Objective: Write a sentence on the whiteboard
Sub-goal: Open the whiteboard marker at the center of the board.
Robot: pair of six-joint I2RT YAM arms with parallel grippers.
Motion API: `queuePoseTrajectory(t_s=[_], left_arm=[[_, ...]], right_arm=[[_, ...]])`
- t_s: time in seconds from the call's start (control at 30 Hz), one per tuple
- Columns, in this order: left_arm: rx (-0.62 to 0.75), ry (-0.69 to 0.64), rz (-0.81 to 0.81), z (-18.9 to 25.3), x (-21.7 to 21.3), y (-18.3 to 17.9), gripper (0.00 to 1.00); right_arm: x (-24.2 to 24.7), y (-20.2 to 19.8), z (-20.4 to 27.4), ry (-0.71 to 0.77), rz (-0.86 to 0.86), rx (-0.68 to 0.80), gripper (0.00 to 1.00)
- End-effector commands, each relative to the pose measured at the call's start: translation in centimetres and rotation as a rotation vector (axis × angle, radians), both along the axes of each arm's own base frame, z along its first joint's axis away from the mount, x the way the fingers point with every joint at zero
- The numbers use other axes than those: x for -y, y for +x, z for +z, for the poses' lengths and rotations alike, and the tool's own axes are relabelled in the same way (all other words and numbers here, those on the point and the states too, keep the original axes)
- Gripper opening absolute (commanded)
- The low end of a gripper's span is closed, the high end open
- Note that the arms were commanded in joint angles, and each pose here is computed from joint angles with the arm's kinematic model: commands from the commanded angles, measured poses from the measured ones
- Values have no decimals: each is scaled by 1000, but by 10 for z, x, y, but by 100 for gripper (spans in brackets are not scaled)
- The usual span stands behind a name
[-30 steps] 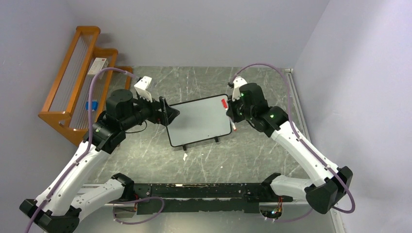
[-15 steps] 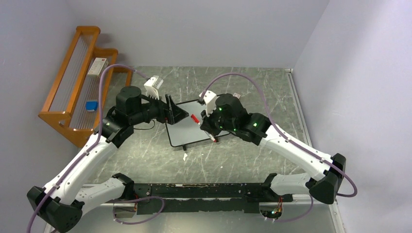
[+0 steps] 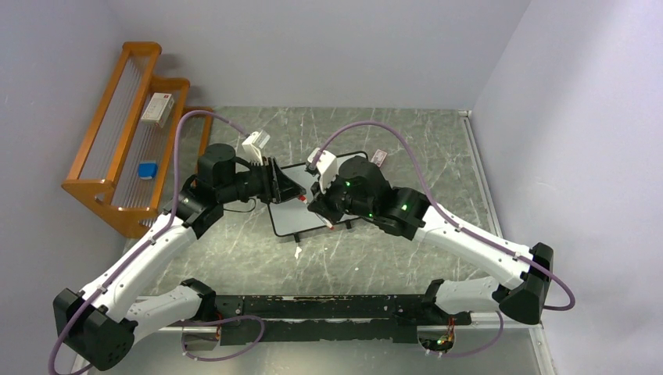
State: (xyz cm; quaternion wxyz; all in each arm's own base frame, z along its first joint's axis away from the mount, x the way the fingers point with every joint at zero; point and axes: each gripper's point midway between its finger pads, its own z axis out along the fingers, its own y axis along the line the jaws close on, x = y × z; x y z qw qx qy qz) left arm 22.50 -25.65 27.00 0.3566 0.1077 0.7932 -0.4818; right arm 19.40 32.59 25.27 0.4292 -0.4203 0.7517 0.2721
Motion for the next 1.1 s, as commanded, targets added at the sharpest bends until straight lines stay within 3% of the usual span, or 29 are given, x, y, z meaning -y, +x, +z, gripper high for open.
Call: queuePoseTrajectory(t_s=[0.0,0.17,0.2,0.57,0.73,1.07], left_arm=[[23,-57,-64,15,8,-9,39],[25,-74,-49,19,7,-9,11],[23,-85,-42,20,6,-10,6],[-7,-247,121,41,-8,-7,5],[-3,-395,183,57,-16,-8,5],[-9,-597,230,73,-29,-16,5]], right_arm=[[-6,1,18,62,5,61,0],[-6,2,20,80,0,77,0],[-6,1,20,86,2,80,4],[-2,-12,59,430,-56,64,48],[6,-16,74,598,-105,18,64],[22,-9,74,808,-211,-156,76]])
